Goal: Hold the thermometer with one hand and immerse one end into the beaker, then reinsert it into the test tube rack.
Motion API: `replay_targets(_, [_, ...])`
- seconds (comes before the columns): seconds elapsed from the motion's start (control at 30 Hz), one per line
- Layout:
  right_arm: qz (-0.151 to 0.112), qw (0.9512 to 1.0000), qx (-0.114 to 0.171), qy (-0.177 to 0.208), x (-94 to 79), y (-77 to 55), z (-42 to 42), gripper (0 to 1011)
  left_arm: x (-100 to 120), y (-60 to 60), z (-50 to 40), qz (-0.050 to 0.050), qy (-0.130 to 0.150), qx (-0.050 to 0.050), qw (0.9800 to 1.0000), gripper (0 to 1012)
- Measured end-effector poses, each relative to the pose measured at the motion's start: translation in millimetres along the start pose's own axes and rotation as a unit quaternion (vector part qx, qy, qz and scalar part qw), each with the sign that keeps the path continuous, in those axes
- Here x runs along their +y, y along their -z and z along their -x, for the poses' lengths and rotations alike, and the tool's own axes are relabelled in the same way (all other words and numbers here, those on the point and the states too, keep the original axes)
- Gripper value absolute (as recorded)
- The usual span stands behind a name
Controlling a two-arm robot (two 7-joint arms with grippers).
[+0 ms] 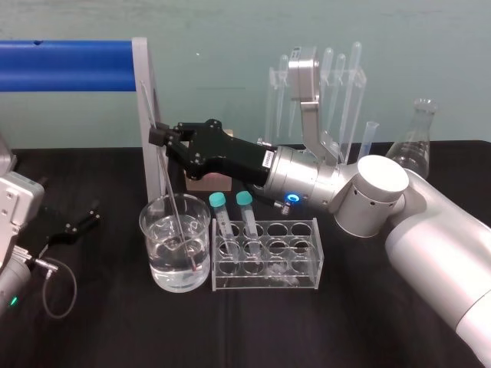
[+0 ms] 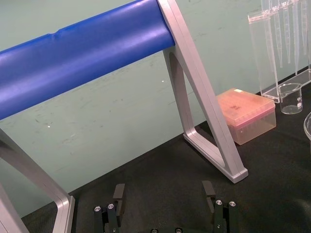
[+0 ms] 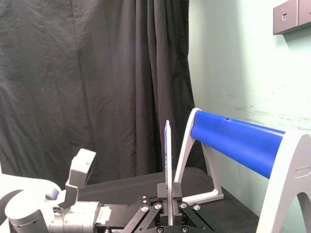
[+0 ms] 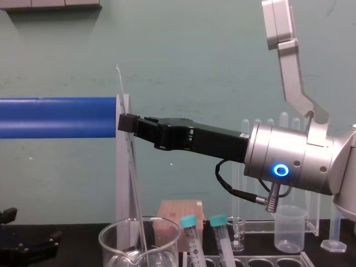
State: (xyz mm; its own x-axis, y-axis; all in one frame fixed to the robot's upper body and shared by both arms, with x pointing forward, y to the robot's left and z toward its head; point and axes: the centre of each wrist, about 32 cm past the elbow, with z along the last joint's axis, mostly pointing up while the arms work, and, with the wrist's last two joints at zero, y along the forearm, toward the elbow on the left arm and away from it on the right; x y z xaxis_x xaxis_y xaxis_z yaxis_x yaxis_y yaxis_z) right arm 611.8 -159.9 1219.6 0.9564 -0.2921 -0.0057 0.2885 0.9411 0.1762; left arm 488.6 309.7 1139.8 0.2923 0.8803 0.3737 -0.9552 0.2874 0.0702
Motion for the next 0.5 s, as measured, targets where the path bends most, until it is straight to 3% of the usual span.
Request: replay_targets(0.5, [-0.001, 1.0, 0.003, 0.0, 1.3, -0.1, 1.2, 53, 0.0, 0.0, 0.0, 0.0, 0.0, 0.0, 1.0, 1008])
